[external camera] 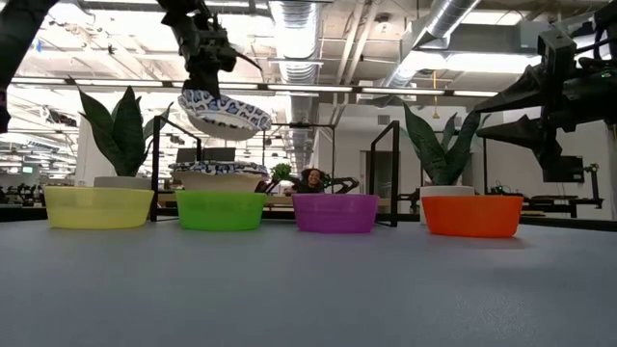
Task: Place and stack bowls onto a shelf
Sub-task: Stack the white bowl on the top of the other white bowl
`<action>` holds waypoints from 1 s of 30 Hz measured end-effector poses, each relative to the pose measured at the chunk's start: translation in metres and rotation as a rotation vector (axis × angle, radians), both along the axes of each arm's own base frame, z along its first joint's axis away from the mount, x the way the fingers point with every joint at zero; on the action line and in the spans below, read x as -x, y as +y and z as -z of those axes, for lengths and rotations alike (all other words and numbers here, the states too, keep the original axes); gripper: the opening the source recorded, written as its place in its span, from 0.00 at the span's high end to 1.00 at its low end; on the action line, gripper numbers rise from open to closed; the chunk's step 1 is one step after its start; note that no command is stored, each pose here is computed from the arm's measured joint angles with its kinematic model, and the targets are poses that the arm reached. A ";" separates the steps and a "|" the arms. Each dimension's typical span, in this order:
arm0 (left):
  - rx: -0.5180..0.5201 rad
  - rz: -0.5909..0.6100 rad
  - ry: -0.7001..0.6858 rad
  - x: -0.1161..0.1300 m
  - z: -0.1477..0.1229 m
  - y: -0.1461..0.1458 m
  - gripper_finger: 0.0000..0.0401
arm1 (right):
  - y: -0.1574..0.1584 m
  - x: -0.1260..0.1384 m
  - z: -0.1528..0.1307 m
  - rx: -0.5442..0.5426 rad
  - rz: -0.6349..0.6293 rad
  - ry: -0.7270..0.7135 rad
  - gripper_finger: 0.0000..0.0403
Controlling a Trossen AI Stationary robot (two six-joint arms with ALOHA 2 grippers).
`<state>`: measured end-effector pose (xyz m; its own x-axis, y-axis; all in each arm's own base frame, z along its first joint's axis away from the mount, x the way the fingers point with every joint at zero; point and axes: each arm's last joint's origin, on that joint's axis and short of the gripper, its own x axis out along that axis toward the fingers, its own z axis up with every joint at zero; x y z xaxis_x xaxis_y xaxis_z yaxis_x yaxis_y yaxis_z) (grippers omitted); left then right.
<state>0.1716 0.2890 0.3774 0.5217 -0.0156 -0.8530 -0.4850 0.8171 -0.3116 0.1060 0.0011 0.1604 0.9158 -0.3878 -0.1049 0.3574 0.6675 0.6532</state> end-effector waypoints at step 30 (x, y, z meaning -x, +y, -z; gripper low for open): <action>0.060 0.036 0.095 -0.010 0.045 0.034 1.00 | 0.000 0.000 0.001 0.005 0.008 0.009 0.47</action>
<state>0.1820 0.3227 0.3321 0.4370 -0.0852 -0.8954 -0.4852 0.8159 -0.3145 0.1058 0.0009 0.1598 0.9117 -0.3956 -0.1113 0.3687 0.6677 0.6467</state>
